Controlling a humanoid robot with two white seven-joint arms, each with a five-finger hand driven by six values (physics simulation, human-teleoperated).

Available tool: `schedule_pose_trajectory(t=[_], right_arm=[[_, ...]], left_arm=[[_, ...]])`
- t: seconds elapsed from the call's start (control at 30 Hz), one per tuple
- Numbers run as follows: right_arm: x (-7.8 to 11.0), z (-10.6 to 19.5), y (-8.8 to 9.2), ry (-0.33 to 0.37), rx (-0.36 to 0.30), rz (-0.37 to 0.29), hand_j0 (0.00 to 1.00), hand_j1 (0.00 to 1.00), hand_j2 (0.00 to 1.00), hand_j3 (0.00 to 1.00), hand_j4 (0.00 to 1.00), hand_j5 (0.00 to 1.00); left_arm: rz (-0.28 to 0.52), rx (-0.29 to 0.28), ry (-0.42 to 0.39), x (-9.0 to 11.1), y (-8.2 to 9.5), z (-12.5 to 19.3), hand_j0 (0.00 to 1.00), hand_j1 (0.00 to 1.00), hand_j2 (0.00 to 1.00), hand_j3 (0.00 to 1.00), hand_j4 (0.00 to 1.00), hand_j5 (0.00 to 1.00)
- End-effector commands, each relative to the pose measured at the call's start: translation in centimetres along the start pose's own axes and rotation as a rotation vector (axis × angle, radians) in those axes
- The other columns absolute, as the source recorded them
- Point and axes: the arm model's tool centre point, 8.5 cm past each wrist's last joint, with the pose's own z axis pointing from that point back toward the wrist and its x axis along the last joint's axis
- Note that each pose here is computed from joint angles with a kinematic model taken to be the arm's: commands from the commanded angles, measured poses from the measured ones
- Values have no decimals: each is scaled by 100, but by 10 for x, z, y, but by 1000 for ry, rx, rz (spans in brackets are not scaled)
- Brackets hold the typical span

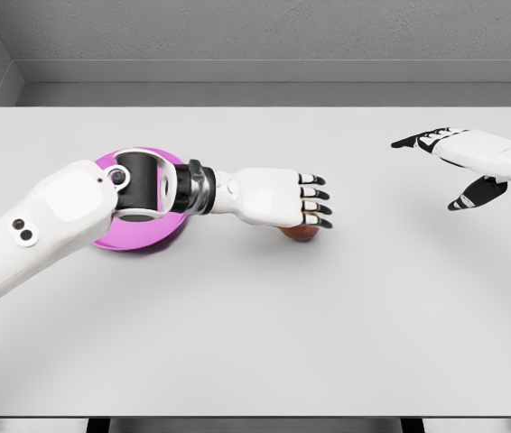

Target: Put the apple on the plate with both arms

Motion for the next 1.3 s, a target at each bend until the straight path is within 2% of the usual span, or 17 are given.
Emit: schedule_pose_trajectory(t=[0.0, 0.23, 0.37, 0.4, 0.7, 1.27], right_arm=[[0, 0, 0, -1, -1, -2, 100, 100, 100, 100, 100, 100], [1, -1, 0, -6, -3, -4, 100, 100, 100, 100, 100, 100], [1, -2, 0, -5, -3, -6, 100, 100, 100, 100, 100, 100], [1, -2, 0, -5, -3, -6, 100, 100, 100, 100, 100, 100], [1, -2, 3, -5, 2, -9, 100, 100, 100, 100, 100, 100], [1, -2, 3, -4, 3, -10, 100, 100, 100, 100, 100, 100]], left_arm=[[-1, -11, 4, -1, -2, -1, 100, 100, 100, 100, 100, 100], [12, -8, -1, -1, -1, -15, 100, 100, 100, 100, 100, 100], [7, -34, -10, 1, -6, -23, 100, 100, 100, 100, 100, 100], [0, -68, -8, 1, -9, -23, 100, 100, 100, 100, 100, 100], [28, -101, 8, -4, -22, -21, 100, 100, 100, 100, 100, 100], [49, -73, -6, 0, -18, -28, 100, 100, 100, 100, 100, 100]])
